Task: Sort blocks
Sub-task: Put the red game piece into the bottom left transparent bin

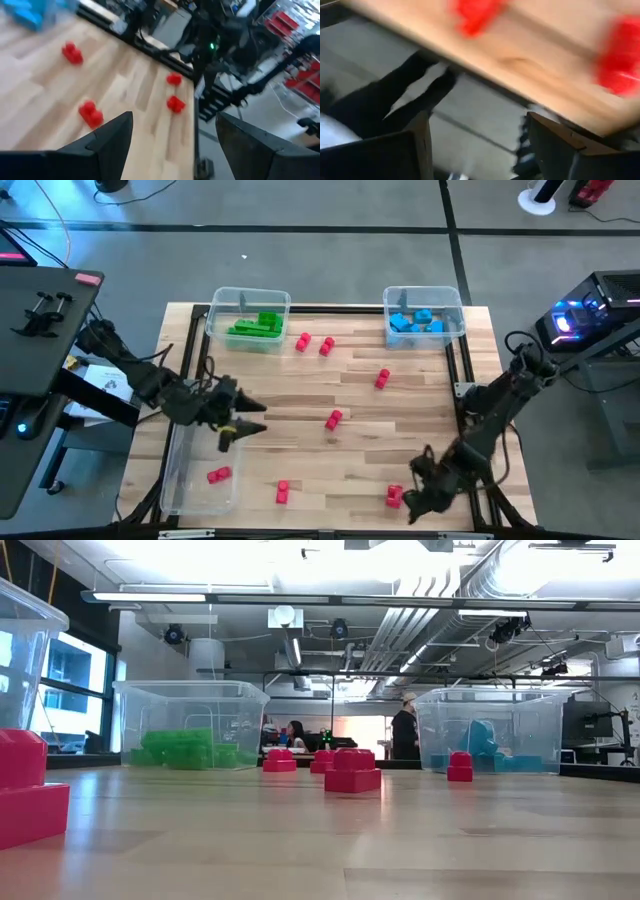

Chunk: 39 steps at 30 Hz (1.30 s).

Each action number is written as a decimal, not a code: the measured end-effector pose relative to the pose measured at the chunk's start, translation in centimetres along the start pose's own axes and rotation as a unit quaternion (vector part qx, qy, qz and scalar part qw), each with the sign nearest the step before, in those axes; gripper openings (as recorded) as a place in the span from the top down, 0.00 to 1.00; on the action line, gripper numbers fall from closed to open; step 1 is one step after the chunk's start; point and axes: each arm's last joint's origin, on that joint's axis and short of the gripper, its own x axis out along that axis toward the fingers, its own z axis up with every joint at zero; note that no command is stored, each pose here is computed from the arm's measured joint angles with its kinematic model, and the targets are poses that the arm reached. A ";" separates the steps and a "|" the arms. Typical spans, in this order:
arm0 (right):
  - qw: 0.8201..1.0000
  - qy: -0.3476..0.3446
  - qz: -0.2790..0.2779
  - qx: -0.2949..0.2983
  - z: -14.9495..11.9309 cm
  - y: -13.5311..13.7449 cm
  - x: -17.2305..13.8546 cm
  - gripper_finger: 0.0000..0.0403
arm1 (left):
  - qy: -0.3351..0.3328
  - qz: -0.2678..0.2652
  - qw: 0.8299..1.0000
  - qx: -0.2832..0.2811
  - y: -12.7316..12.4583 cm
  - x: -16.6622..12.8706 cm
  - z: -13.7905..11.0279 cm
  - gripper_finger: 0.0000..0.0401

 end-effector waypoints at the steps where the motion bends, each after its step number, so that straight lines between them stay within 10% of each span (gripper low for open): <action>1: 0.999 -0.009 -0.024 0.022 -0.3 -0.7 0.1 0.49 | -0.007 0.006 1.000 0.002 0.1 0.4 0.2 0.32; 12: 0.971 -0.098 -0.186 0.109 -0.2 -5.3 0.3 0.49 | 0.000 0.012 1.000 -0.001 1.3 3.5 1.2 0.32; 30: 0.983 -0.021 -0.177 0.033 3.7 -9.4 5.1 0.50 | -0.004 0.008 1.000 -0.017 1.3 3.7 1.4 0.32; 39: 0.987 0.008 -0.161 -0.017 3.2 -8.3 4.9 0.92 | -0.150 -0.082 0.985 0.023 1.4 0.9 5.9 0.32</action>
